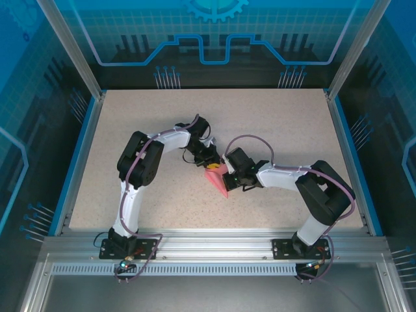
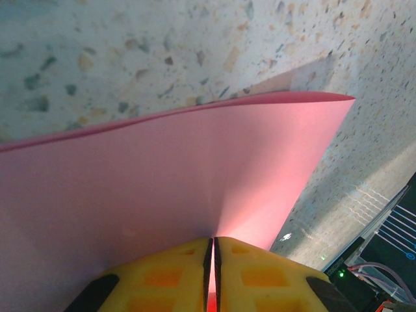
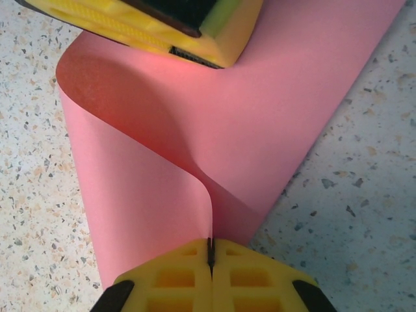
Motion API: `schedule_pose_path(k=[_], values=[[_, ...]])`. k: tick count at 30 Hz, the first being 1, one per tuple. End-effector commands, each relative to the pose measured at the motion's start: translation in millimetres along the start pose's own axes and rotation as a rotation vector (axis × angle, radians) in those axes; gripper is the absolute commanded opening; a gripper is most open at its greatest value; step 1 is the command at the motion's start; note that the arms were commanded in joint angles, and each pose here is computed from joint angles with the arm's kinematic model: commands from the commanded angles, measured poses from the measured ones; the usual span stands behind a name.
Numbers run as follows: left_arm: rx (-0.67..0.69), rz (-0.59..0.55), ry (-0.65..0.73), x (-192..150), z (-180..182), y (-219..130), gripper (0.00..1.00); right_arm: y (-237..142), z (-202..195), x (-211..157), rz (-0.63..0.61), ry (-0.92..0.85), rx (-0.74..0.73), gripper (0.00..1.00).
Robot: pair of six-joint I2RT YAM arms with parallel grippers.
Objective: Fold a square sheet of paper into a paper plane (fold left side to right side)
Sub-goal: Third fold the triangle at the center of the table.
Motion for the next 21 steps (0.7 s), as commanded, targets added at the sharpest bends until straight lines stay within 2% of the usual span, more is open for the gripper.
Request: schedule_pose_path(k=[1, 13, 21], values=[[0.106, 0.048, -0.057, -11, 26, 19, 0.14, 0, -5, 5, 0.004, 0.025, -0.025, 0.00], [0.101, 0.046, -0.052, -12, 24, 17, 0.14, 5, -4, -1, 0.057, 0.008, 0.000, 0.00], [0.092, 0.020, -0.019, -11, 12, 4, 0.19, 5, -3, -18, 0.124, 0.008, 0.014, 0.00]])
Point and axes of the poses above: each hand's point on the last joint's axis, 136 mm out from that joint toward the fingers, its own y axis out along the fingers, its own z axis along the line the jaws close on, x = y × z, the point moved 8 cm from there along -y, back along the fingers, and after that the axes turned 7 degrees about -y, right-handed, at the moved point
